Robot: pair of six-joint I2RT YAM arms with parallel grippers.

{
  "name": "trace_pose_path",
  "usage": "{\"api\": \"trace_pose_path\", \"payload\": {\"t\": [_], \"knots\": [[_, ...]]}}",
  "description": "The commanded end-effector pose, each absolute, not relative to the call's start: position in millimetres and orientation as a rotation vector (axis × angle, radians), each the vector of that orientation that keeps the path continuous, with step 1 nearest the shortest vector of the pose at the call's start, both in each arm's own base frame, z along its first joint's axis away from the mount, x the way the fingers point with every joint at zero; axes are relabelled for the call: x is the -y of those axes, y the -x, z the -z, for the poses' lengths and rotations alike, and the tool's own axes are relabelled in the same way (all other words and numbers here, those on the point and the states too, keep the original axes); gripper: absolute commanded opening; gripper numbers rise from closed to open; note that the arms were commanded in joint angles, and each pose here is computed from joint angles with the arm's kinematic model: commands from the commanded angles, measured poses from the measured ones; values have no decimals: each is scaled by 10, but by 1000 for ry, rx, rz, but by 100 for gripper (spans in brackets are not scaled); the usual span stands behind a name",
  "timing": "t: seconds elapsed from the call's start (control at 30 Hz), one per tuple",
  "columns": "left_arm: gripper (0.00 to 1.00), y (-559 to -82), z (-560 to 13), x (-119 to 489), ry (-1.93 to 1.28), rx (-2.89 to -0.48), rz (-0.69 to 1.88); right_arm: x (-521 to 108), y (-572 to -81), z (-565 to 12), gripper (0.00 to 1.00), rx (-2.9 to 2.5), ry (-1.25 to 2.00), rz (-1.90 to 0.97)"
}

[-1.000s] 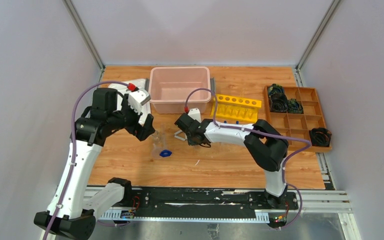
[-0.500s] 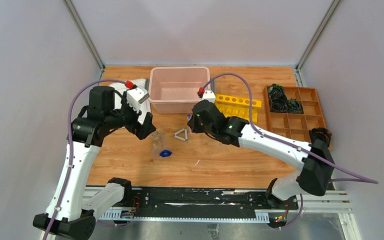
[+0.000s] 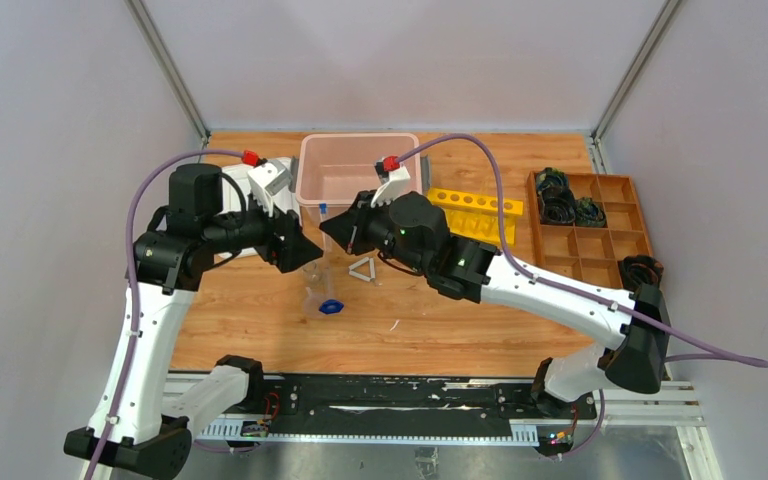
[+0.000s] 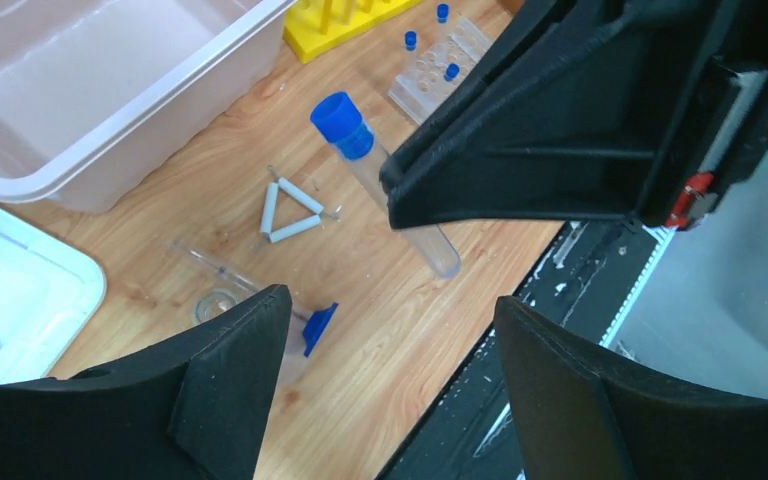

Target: Organize the chemistry lab equipment

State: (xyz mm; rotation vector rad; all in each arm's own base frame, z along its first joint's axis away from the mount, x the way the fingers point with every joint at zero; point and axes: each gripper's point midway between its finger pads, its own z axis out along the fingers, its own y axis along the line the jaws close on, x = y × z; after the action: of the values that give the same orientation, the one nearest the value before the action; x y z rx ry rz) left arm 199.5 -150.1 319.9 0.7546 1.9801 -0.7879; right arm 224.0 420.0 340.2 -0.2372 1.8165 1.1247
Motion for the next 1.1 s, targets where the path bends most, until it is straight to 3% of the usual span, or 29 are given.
{"api": "trace_pose_path", "payload": {"t": [0.0,0.3,0.57,0.6,0.67,0.7,0.83,1.07], "knots": [[77,-1954,-3389,1612,-717,-1935,888,-4308,-2049,-3951,0,-1649,243,-1257],[50,-1929,-3397,1673,-685,-1941,960,-4386,-1954,-4049,0,-1606,229,-1296],[14,-1937,-3300,1663,-691,-1959,952,-4410,-1940,-4027,0,-1606,230,-1294],[8,-1943,-3282,1658,-693,-1961,947,-4395,-1959,-4017,7,-1609,218,-1283],[0,-1949,-3240,1639,-695,-1966,928,-4344,-2012,-3990,29,-1643,188,-1252],[0,-1955,-3214,1628,-711,-1961,912,-4304,-2079,-3991,37,-1671,182,-1227],[0,-1954,-3147,1599,-758,-1943,871,-4207,-2194,-3761,53,-1869,266,-1122],[0,-1947,-3048,1539,-821,-1916,798,-4307,-2087,-3605,53,-2053,495,-1164]]}}
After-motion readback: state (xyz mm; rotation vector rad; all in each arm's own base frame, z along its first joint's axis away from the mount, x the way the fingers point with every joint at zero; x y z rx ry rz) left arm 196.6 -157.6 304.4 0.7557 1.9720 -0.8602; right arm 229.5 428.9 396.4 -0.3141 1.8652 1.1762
